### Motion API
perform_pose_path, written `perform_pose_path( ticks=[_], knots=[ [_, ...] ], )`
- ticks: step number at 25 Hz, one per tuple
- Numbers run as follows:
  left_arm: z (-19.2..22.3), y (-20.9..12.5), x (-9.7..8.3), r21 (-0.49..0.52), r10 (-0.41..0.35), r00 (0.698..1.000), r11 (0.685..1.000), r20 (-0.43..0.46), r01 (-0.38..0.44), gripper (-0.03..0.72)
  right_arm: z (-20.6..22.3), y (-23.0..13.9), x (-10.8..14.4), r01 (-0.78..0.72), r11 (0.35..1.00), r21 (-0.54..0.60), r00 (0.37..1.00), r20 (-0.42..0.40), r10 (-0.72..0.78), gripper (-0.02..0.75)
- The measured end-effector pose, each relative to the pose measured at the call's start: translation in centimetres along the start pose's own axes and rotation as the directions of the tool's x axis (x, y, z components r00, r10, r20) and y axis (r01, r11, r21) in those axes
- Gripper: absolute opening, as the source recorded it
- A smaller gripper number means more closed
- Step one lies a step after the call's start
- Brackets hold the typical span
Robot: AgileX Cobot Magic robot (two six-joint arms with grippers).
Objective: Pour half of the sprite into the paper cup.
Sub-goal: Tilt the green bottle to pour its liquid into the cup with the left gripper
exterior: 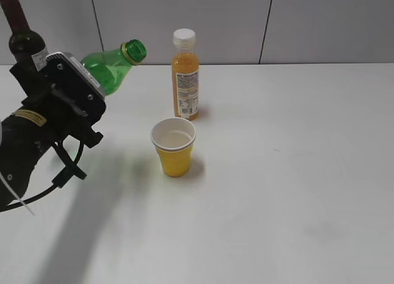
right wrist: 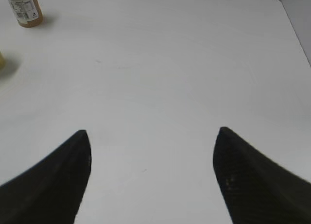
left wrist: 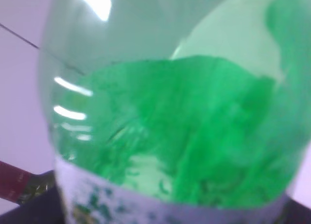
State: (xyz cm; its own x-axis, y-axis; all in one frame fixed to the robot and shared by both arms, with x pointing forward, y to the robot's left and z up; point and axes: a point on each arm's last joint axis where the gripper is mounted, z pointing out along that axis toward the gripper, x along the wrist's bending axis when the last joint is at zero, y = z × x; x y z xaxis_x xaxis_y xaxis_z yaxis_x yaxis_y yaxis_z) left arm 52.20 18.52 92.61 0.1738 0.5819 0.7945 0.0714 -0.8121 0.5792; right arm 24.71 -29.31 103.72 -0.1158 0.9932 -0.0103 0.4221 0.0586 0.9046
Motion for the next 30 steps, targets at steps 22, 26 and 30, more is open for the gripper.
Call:
perform_pose_path(
  ticks=[22,26,30],
  knots=[
    [0.5,-1.0,-1.0,0.03,0.239,0.971,0.971,-0.026,-0.238,0.472,0.0,0.0,0.0,0.0,1.0,0.0,1.0,0.0,0.0,0.592],
    [0.5,-1.0,-0.9,0.036,0.285,0.958,0.958,-0.028,-0.284,0.472,0.0,0.0,0.0,0.0,1.0,0.0,1.0,0.0,0.0,0.592],
    [0.8,-0.7,-0.6,0.045,0.318,0.947,0.948,-0.043,-0.316,0.472,0.0,0.0,0.0,0.0,1.0,0.0,1.0,0.0,0.0,0.592]
  ],
)
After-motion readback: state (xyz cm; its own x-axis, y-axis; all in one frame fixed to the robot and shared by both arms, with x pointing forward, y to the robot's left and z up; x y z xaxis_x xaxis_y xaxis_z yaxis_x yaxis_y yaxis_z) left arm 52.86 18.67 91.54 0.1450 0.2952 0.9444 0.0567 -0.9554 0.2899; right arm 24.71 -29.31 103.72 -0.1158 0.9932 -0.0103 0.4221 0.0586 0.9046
